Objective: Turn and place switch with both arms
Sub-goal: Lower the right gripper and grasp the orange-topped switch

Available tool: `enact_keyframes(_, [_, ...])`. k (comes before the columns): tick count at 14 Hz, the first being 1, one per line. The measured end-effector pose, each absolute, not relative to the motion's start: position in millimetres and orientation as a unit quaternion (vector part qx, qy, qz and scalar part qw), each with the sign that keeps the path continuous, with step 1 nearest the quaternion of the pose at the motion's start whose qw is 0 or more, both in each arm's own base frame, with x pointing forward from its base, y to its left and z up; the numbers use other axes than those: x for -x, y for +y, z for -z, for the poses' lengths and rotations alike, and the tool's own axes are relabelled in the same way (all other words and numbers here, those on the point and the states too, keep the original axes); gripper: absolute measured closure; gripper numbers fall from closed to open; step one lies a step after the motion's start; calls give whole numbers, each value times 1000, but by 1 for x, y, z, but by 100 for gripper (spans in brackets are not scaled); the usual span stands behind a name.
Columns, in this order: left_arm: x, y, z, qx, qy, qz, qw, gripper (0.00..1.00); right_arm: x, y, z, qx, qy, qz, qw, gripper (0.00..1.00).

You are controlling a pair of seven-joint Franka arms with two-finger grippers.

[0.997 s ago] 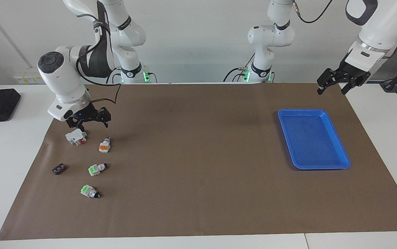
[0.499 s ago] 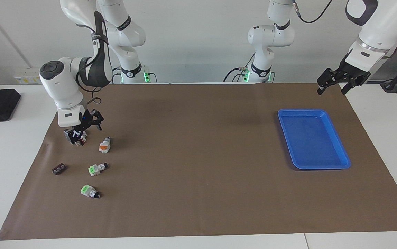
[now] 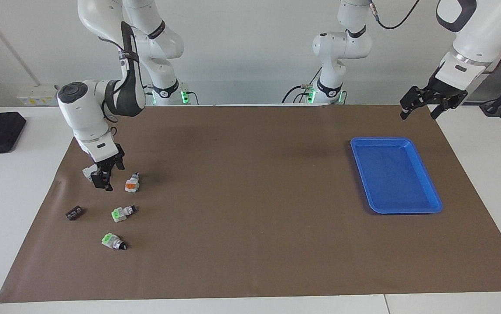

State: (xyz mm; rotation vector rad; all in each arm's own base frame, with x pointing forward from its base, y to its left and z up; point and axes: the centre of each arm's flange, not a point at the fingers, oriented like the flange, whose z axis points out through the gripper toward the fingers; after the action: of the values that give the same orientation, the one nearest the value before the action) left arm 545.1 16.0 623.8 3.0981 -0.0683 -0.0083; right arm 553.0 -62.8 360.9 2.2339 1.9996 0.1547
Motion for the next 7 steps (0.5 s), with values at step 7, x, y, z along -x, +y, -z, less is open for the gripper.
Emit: enact_keyframes(7, [-551, 19, -629, -999, -20, -24, 20, 0, -548, -64, -354, -815, 575, -46, 52, 0])
